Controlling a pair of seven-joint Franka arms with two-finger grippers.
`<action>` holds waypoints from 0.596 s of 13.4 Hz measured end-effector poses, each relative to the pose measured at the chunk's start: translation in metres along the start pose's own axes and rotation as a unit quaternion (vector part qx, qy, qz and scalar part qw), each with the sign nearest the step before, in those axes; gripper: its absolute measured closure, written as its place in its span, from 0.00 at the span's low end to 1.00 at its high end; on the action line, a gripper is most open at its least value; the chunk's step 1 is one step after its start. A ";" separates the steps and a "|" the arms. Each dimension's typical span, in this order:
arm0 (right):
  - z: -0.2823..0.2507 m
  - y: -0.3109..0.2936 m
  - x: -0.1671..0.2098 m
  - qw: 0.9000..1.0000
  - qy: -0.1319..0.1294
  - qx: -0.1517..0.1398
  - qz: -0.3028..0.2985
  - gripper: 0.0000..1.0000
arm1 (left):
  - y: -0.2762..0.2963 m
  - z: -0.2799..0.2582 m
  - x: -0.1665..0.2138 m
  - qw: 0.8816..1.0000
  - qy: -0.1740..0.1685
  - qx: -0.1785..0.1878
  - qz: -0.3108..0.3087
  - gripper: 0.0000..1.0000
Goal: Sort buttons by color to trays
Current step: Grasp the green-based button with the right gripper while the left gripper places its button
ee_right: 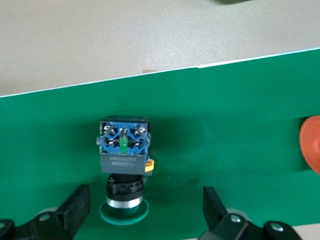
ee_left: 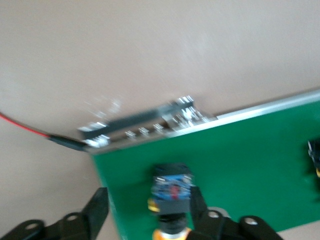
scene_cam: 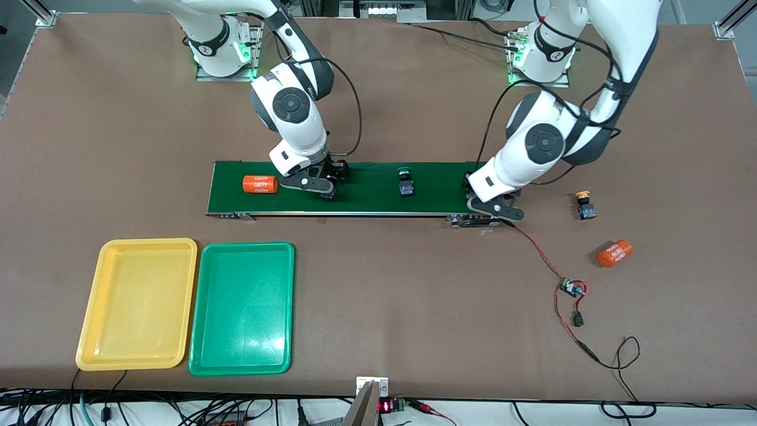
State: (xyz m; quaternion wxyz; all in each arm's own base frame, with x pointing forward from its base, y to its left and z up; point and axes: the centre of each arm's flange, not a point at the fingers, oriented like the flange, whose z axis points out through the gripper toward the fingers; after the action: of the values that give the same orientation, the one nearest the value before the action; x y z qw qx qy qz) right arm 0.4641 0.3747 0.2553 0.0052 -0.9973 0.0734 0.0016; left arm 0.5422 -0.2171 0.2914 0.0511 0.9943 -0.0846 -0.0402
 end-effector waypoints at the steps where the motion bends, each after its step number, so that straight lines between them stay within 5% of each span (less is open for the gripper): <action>1: 0.002 0.000 0.000 1.000 0.000 0.000 0.000 0.00 | -0.026 -0.008 0.004 1.000 0.003 0.002 -0.022 0.11; 3: 0.011 -0.003 0.000 1.000 0.005 0.004 -0.006 0.07 | -0.089 -0.013 0.007 0.998 -0.006 0.003 -0.067 0.00; 8: 0.020 -0.003 0.004 1.000 0.012 0.005 -0.028 0.63 | -0.229 0.007 -0.018 0.983 -0.051 -0.007 -0.178 0.00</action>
State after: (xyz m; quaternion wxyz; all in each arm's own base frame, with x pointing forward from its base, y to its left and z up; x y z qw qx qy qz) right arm 0.4680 0.3774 0.2355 0.0099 -0.9988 0.0457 -0.0107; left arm 0.5611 0.0096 0.2613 0.0453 0.9898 0.0918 -0.0995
